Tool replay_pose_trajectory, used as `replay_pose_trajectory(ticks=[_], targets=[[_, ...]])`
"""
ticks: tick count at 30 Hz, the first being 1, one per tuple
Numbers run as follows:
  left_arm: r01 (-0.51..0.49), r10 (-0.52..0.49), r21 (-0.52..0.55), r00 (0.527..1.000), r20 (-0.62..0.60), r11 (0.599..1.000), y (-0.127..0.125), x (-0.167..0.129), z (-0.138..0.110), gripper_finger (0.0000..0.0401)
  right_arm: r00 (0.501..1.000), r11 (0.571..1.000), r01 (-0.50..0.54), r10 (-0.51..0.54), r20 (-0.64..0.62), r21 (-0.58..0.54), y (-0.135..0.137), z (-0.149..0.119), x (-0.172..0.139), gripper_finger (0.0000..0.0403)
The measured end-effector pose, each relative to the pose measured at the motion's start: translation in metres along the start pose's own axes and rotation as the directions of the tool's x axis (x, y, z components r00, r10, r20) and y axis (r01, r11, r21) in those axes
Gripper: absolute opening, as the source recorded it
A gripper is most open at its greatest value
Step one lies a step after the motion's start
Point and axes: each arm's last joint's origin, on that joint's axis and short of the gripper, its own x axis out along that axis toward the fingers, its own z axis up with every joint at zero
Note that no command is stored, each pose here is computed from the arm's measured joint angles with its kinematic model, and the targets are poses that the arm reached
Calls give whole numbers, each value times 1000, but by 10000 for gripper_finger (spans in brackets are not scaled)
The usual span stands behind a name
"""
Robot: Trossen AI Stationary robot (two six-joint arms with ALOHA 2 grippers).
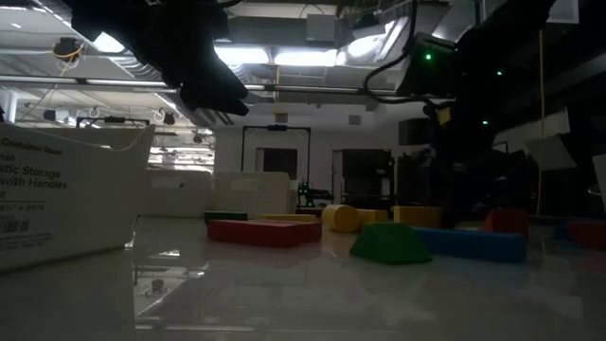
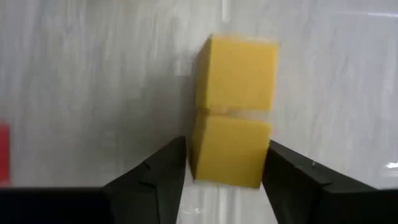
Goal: Sort blocks
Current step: Put the yellow block into the bottom right white bin
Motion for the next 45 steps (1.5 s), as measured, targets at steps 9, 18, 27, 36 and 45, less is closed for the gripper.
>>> replay_pose_trajectory(ticks=[9, 18, 27, 36, 45], targets=[[0, 0, 0, 1000, 0, 1000, 0, 0, 0, 237, 1000, 990, -1, -1, 18, 141, 0, 2, 0, 159], [0, 0, -66, 1000, 0, 998, 0, 0, 0, 237, 993, 983, -109, 113, -18, 149, 0, 12, -14, 132], [34, -34, -7, 999, -3, 999, -9, -2, -2, 237, 950, 946, -164, 228, -213, 280, -6, 38, -75, 137], [113, -116, 73, 992, 44, 991, -32, 9, -4, 237, 855, 891, -76, 290, -431, 448, 33, 33, -118, 136], [126, -124, 123, 992, -22, 984, -43, 33, -21, 237, 782, 911, 96, 181, -596, 402, 111, -2, -131, 138]])
